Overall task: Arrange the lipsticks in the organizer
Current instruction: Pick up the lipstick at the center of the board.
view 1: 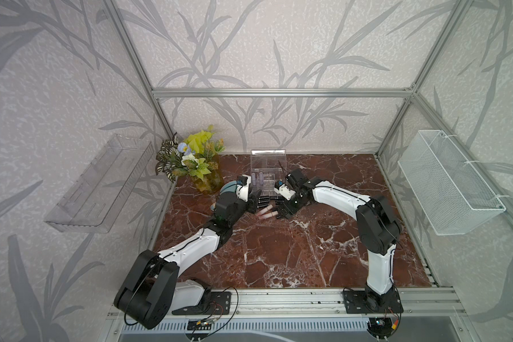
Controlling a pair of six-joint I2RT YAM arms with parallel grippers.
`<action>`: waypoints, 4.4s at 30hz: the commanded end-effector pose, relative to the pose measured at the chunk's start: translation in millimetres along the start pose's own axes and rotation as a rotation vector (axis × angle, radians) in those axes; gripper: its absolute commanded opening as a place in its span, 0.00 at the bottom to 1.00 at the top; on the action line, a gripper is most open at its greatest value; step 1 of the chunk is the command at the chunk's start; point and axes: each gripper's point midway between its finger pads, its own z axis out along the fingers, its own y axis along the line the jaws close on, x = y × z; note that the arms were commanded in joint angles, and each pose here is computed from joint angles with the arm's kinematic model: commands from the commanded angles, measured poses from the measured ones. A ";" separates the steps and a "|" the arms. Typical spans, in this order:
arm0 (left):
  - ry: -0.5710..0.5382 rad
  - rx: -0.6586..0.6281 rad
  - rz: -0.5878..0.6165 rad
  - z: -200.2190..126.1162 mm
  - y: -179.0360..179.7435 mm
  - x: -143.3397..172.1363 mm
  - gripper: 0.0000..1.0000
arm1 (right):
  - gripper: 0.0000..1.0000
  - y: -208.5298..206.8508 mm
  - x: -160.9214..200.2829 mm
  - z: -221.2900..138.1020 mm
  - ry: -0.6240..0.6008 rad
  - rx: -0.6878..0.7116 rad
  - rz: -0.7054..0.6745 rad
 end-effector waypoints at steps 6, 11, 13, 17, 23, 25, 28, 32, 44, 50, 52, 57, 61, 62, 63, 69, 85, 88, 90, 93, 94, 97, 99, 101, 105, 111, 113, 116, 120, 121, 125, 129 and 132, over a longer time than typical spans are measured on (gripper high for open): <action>-0.010 0.027 -0.008 -1.1 -4.7 -2.8 0.44 | 0.88 2.5 -1.6 8.4 0.020 -0.059 0.004; -0.011 0.039 -0.010 -0.7 -6.8 -3.4 0.44 | 0.87 5.5 1.2 14.6 0.038 -0.085 0.013; -0.015 0.043 -0.013 -1.4 -7.7 -5.0 0.44 | 0.86 9.6 1.5 16.4 0.045 -0.109 0.017; -0.020 0.044 -0.013 -3.7 -8.0 -6.8 0.44 | 0.85 16.0 5.9 17.9 0.065 -0.135 0.020; -0.036 0.044 -0.012 -6.9 -8.9 -12.1 0.44 | 0.82 20.3 17.6 17.6 0.094 -0.123 0.025; -0.035 0.045 -0.014 -7.4 -9.0 -11.6 0.44 | 0.81 23.1 23.0 17.0 0.104 -0.119 0.026; -0.042 0.045 -0.015 -8.9 -9.2 -13.9 0.44 | 0.81 27.9 31.4 15.8 0.120 -0.103 0.020; -0.043 0.043 -0.016 -9.8 -9.0 -14.2 0.44 | 0.80 34.8 39.6 15.1 0.139 -0.083 0.008; -0.045 0.029 -0.015 -10.6 -6.9 -15.2 0.44 | 0.77 38.7 46.6 20.5 0.178 0.000 -0.026; -0.051 0.020 -0.015 -12.5 -5.7 -17.2 0.44 | 0.60 32.1 55.9 27.1 0.224 0.109 -0.042; -0.053 0.020 -0.016 -12.9 -5.7 -17.9 0.44 | 0.56 31.9 58.5 30.0 0.237 0.123 -0.051; -0.051 0.019 -0.016 -13.1 -5.5 -17.6 0.44 | 0.43 39.5 55.2 35.4 0.238 0.119 -0.070; -0.056 0.018 -0.016 -14.4 -5.7 -19.5 0.44 | 0.32 49.0 53.4 36.2 0.237 0.099 -0.082; -0.057 0.019 -0.016 -14.9 -5.8 -19.9 0.44 | 0.27 51.4 53.8 35.7 0.236 0.089 -0.082; -0.059 0.020 -0.017 -15.6 -6.2 -21.2 0.44 | 0.24 53.3 54.2 34.5 0.235 0.081 -0.080; -0.072 0.027 -0.057 -24.2 -9.2 -33.9 0.44 | 0.12 67.5 49.0 3.9 0.150 0.017 -0.056; -0.198 0.497 -0.342 -102.1 -83.1 -94.1 0.90 | 0.13 132.1 28.3 -185.8 -0.440 -0.619 0.036; -0.195 0.618 -0.374 -111.3 -100.9 -107.7 0.93 | 0.13 145.0 29.1 -206.4 -0.477 -0.694 0.008; -0.192 0.673 -0.388 -115.4 -108.5 -114.9 0.93 | 0.14 151.6 30.5 -217.8 -0.497 -0.731 -0.010; -0.182 0.728 -0.405 -120.3 -115.8 -118.5 0.93 | 0.15 158.2 33.1 -229.5 -0.523 -0.765 -0.029; -0.177 0.746 -0.413 -121.6 -118.0 -118.9 0.93 | 0.15 159.8 34.1 -232.1 -0.527 -0.777 -0.032; -0.162 0.805 -0.437 -124.8 -124.4 -118.0 0.89 | 0.16 162.4 35.4 -235.5 -0.536 -0.795 -0.036; -0.159 0.842 -0.452 -127.2 -128.2 -118.5 0.86 | 0.16 163.8 36.2 -236.5 -0.536 -0.808 -0.038; -0.157 0.868 -0.466 -128.1 -131.0 -119.5 0.76 | 0.16 164.8 36.6 -237.5 -0.537 -0.814 -0.039; -0.106 0.905 -0.454 -123.3 -140.4 -113.7 0.72 | 0.16 166.6 36.2 -242.5 -0.551 -0.825 -0.046; -0.021 0.955 -0.418 -114.6 -166.6 -101.4 0.70 | 0.17 165.7 31.9 -247.1 -0.569 -0.808 -0.051; 0.006 0.943 -0.399 -110.0 -172.6 -95.8 0.67 | 0.17 165.2 30.0 -246.5 -0.567 -0.807 -0.050; 0.002 0.953 -0.402 -110.2 -176.3 -97.0 0.59 | 0.17 164.9 28.6 -243.3 -0.558 -0.808 -0.049; 0.017 0.960 -0.393 -108.1 -180.3 -95.6 0.45 | 0.17 165.7 27.9 -244.1 -0.560 -0.809 -0.054; 0.027 0.960 -0.391 -106.6 -181.3 -93.2 0.41 | 0.17 166.2 28.2 -244.8 -0.561 -0.809 -0.056; 0.047 0.964 -0.392 -103.7 -183.7 -87.1 0.35 | 0.17 166.9 29.1 -246.2 -0.565 -0.808 -0.060; 0.067 0.974 -0.385 -102.3 -187.0 -83.0 0.39 | 0.17 166.6 29.0 -245.6 -0.562 -0.807 -0.059; 0.077 0.974 -0.377 -102.5 -187.9 -81.0 0.39 | 0.17 166.8 29.0 -245.4 -0.560 -0.805 -0.062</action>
